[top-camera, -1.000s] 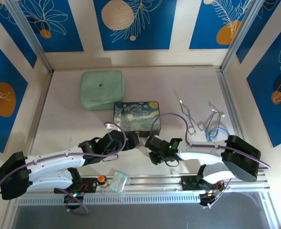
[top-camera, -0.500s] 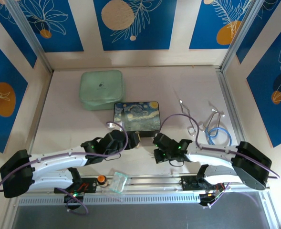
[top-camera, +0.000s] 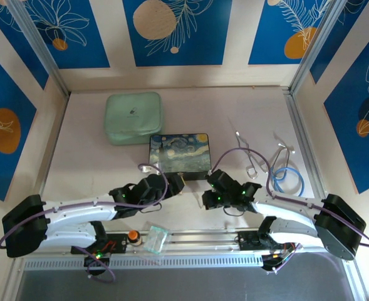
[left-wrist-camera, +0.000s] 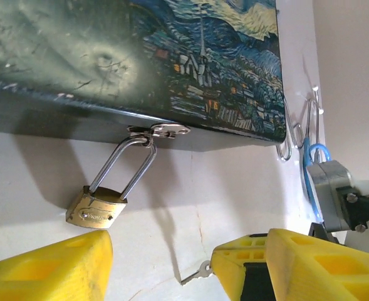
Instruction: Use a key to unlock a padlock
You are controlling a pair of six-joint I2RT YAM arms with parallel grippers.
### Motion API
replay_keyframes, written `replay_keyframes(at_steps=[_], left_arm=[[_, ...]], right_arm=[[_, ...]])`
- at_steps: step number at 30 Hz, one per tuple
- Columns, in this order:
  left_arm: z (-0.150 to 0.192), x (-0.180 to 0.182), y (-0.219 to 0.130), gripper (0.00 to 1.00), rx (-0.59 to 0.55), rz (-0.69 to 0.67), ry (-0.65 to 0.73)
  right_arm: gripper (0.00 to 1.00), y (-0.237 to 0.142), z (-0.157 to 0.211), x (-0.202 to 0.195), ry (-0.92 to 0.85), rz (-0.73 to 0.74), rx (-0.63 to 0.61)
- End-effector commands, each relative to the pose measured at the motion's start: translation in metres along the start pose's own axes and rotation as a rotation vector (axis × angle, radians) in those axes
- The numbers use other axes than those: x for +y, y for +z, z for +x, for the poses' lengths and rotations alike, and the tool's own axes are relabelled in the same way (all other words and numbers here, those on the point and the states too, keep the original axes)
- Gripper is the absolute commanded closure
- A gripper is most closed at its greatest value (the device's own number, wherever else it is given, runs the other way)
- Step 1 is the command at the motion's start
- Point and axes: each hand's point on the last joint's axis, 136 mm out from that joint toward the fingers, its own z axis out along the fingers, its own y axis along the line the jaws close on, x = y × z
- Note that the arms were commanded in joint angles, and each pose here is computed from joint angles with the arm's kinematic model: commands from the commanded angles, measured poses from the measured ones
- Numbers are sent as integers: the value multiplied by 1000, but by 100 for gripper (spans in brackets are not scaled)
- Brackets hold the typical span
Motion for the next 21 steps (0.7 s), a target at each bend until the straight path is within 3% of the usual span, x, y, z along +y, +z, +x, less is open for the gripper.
replay_keyframes(at_steps=[1,7,14,21], left_arm=[[-7,-8,0,28,-56,77,-237],[-13,-26,-2,0,-48,145,-473],[1,-42,19,0,37,241,-671],[-2,-44,29,0,19,288,-757]], right_arm=[[95,-15,-34,32,13,-119,-98],[95,-29,-72,60,-34,-199,-223],[95,-34,-97,99,-78,-340,-286],[95,-30,-90,122,-115,-430,-263]])
